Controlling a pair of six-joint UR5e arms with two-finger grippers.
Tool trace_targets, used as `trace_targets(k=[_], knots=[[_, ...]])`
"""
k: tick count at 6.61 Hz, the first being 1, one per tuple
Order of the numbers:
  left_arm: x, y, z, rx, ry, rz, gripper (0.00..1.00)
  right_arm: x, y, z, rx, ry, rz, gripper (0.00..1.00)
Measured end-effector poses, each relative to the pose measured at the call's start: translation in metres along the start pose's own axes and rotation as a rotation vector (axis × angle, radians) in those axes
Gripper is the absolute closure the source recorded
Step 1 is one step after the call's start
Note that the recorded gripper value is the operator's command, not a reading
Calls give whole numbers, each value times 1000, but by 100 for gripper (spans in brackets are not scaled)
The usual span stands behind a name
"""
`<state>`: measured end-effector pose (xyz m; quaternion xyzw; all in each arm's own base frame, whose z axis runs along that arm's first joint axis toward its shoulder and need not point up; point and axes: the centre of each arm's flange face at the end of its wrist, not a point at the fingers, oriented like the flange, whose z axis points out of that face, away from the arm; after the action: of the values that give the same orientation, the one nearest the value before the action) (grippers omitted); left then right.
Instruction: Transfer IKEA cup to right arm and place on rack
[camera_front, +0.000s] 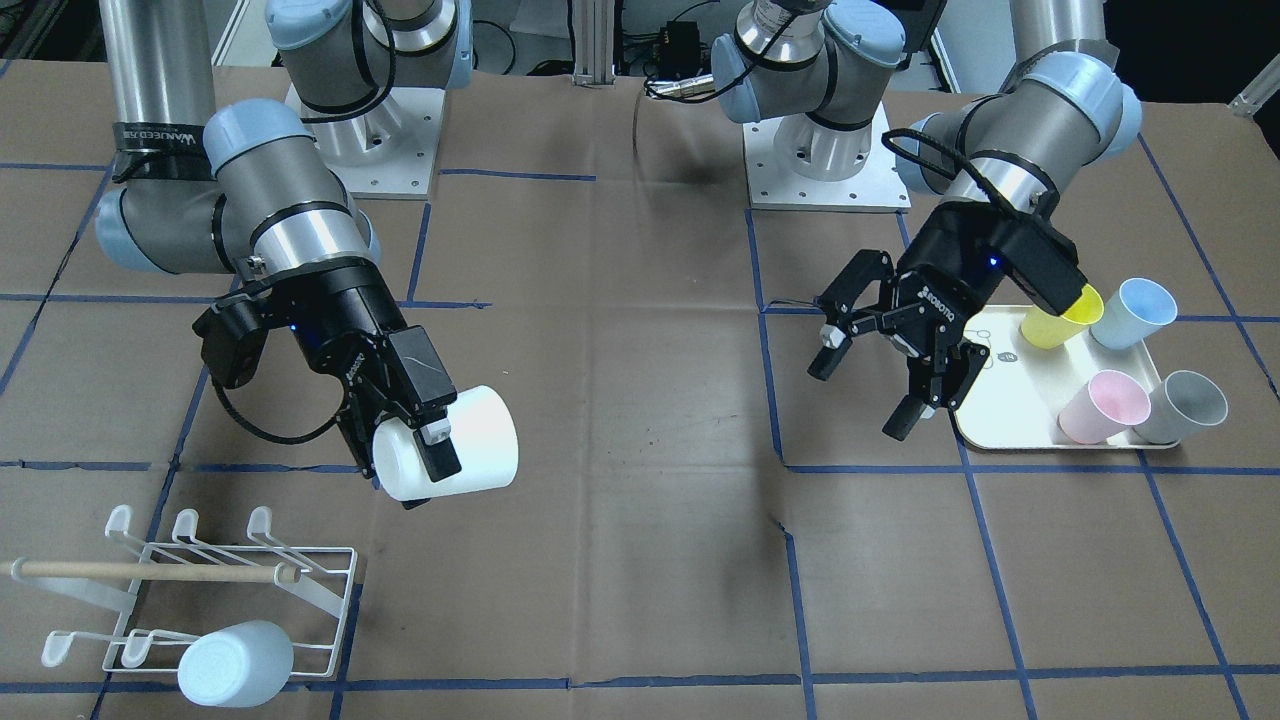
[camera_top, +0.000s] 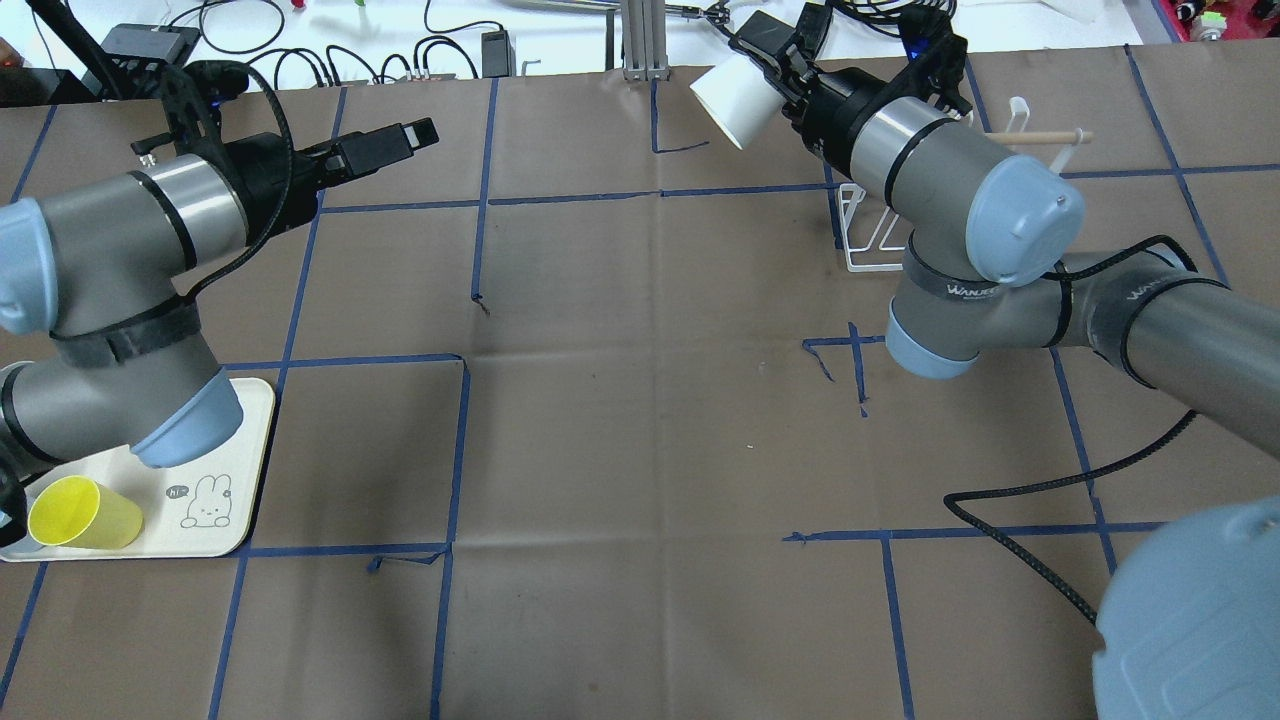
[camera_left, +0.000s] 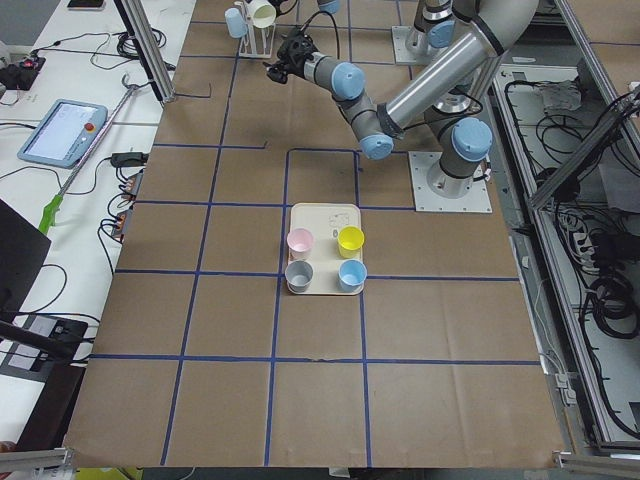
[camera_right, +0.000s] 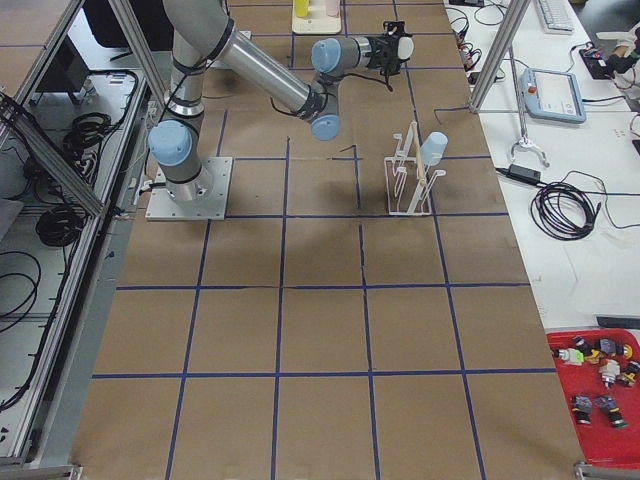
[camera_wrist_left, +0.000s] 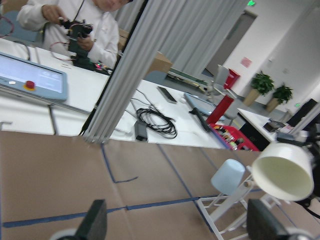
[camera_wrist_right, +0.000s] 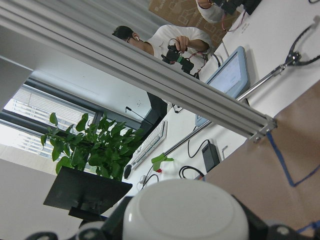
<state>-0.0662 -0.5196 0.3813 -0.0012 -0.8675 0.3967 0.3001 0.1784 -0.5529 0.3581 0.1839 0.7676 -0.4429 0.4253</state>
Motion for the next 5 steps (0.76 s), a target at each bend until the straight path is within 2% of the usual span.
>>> trace_targets(k=[1, 2, 3, 5], knots=[[10, -19, 15, -121, -144, -52, 2, 10, -11, -2, 20, 17, -158, 76], [31, -42, 26, -279, -301, -90, 2, 22, -25, -6, 43, 43, -285, 80], [53, -62, 26, -431, -420, -113, 2, 36, -41, -10, 65, 74, -403, 81], [86, -84, -6, -708, -578, -158, 1, 74, -82, -24, 105, 146, -655, 85]])
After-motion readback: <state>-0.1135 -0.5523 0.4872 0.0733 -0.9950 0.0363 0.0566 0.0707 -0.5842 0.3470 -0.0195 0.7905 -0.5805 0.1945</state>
